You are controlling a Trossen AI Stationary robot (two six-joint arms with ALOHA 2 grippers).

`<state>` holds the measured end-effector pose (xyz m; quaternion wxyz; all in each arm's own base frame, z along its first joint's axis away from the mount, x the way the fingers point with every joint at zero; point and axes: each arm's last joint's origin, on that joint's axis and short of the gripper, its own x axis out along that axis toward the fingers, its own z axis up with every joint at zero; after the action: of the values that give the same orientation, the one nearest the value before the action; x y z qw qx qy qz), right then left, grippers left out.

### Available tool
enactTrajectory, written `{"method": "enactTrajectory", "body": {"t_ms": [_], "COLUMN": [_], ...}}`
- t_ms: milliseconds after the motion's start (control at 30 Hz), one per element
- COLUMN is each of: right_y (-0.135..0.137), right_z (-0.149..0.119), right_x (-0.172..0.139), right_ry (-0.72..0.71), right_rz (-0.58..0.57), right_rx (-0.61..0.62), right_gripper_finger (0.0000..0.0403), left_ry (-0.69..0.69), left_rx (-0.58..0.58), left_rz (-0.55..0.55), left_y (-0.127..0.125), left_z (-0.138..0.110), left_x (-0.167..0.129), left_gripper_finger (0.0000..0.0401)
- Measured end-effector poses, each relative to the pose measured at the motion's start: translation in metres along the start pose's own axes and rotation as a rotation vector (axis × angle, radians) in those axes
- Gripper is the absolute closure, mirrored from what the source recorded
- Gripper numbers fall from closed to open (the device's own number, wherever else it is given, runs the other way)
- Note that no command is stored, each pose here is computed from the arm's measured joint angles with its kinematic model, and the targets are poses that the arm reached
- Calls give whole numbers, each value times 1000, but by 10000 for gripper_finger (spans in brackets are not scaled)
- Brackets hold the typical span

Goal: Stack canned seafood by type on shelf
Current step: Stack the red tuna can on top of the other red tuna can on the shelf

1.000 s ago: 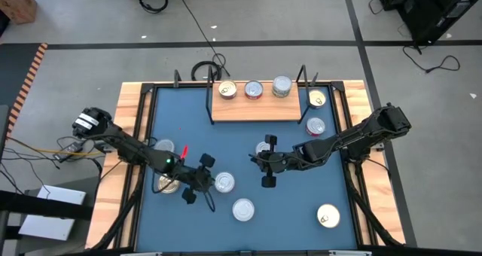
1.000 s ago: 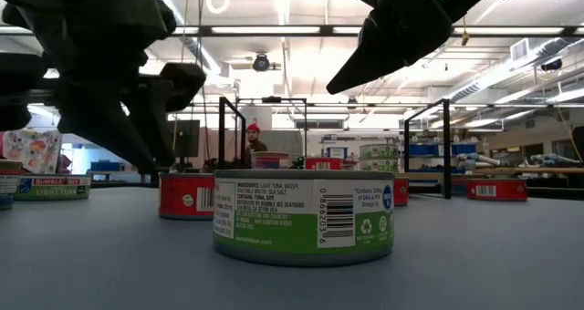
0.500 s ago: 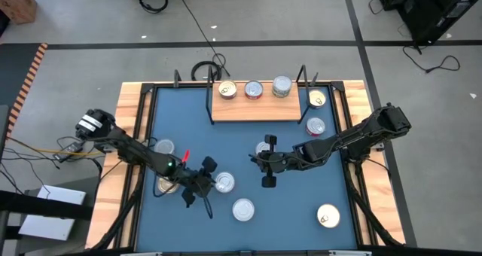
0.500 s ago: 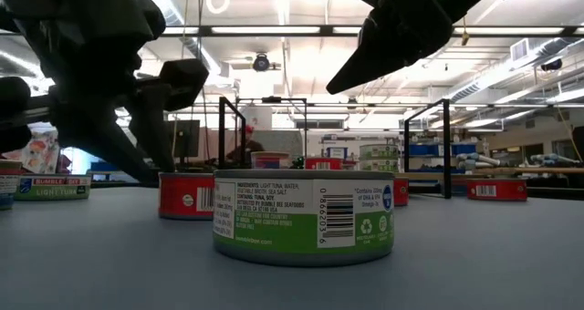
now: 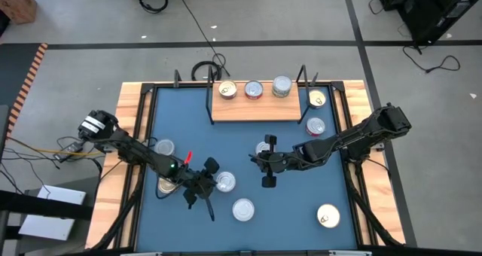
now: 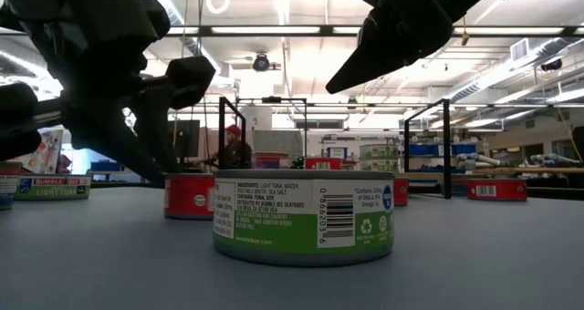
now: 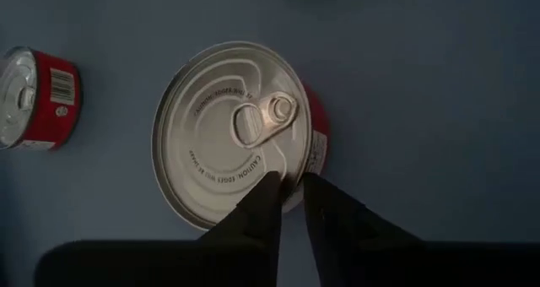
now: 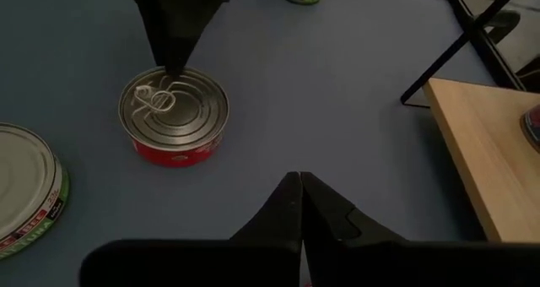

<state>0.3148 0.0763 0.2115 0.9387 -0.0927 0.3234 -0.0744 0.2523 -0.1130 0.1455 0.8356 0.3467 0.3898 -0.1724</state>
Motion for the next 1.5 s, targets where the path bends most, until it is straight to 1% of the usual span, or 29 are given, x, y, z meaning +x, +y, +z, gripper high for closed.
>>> {"method": "enactTrajectory", "body": {"t_ms": [167, 333, 500, 633, 733, 900, 1067, 1200, 1300, 1367, 1500], "right_y": [0, 0, 0, 0, 0, 0, 0, 0, 0, 0, 0], "right_z": [0, 0, 0, 0, 0, 0, 0, 0, 0, 0, 0], "right_x": [0, 0, 0, 0, 0, 0, 0, 0, 0, 0, 0], "right_ry": [-1, -1, -1, -1, -1, -1, -3, -2, -2, -1, -2], "right_rz": [0, 0, 0, 0, 0, 1, 1, 1, 1, 1, 1], "right_rx": [-2, -2, -2, -2, -2, -10, -9, -9, -9, -9, -9], "right_gripper_finger": [393, 392, 392, 392, 392, 392, 392, 392, 392, 392, 392], "left_ry": [4, 19, 15, 21, 34, 51, 82, 105, 129, 132, 142], "left_rx": [2, 1, -47, -49, -32, 86, 153, 197, 207, 205, 208], "left_rz": [-7, -24, -27, -34, -47, -69, -73, -54, -19, -15, -9], "left_y": [4, 8, 12, 15, 15, 12, 7, 5, 6, 7, 6], "left_z": [7, 13, 21, 25, 27, 26, 24, 23, 22, 22, 21], "left_x": [-2, -6, -9, -12, -13, -14, -2, 4, 5, 5, 7], "left_gripper_finger": [361, 393, 396, 398, 393, 366, 330, 312, 310, 312, 326]}}
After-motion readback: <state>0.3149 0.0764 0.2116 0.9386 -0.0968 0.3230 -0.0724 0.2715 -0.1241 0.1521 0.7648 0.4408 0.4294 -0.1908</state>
